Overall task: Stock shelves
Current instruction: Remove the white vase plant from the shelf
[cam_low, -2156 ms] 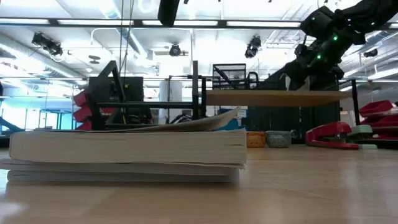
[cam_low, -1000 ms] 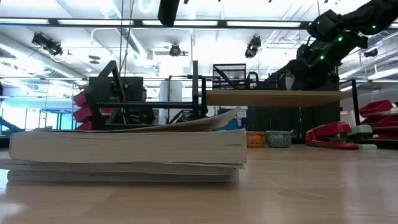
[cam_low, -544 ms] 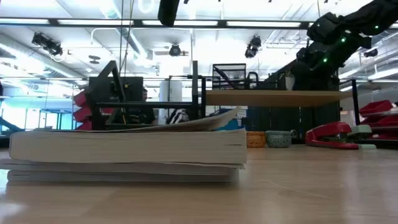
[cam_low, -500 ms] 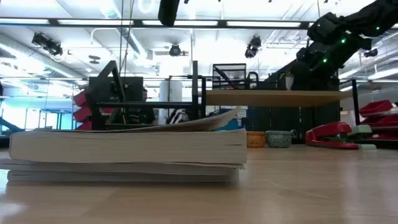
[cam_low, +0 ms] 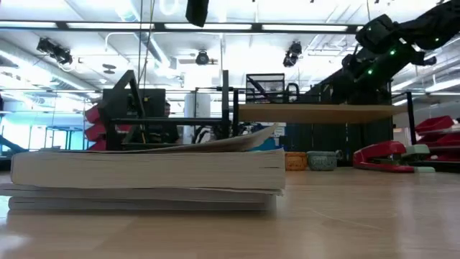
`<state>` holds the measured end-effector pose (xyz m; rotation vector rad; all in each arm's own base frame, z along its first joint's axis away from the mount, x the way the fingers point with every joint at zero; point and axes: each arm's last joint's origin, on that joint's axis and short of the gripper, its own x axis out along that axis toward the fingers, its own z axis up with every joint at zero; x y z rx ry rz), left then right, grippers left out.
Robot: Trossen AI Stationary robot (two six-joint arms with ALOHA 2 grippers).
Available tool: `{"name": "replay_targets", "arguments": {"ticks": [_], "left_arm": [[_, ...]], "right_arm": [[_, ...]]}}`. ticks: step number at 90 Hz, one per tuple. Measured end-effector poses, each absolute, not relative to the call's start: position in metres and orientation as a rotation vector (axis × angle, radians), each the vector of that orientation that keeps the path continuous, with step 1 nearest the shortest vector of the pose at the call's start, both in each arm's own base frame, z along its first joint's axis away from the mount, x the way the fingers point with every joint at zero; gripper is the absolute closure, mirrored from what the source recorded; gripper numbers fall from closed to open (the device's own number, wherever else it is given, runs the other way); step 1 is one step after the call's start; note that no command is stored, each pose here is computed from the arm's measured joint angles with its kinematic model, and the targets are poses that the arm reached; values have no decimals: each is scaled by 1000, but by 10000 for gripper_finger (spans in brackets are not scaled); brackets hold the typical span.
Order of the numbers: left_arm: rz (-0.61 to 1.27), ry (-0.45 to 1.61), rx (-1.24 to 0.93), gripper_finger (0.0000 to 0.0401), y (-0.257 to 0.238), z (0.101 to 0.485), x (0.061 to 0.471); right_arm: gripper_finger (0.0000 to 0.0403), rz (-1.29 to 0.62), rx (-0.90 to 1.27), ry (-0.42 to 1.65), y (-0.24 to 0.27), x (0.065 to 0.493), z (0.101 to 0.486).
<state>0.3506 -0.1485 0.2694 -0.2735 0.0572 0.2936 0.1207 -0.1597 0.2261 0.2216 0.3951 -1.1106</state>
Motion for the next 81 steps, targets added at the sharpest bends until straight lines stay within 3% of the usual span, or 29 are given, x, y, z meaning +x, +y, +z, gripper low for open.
{"name": "replay_targets", "arguments": {"ticks": [55,81], "left_arm": [[292,59,-271,401,-149,269,351],[291,59,-270,401,-149,269,351]], "right_arm": [[4,-1201,196,310,-179,130,222],[7,-1159,169,232,-182,132,229]]}}
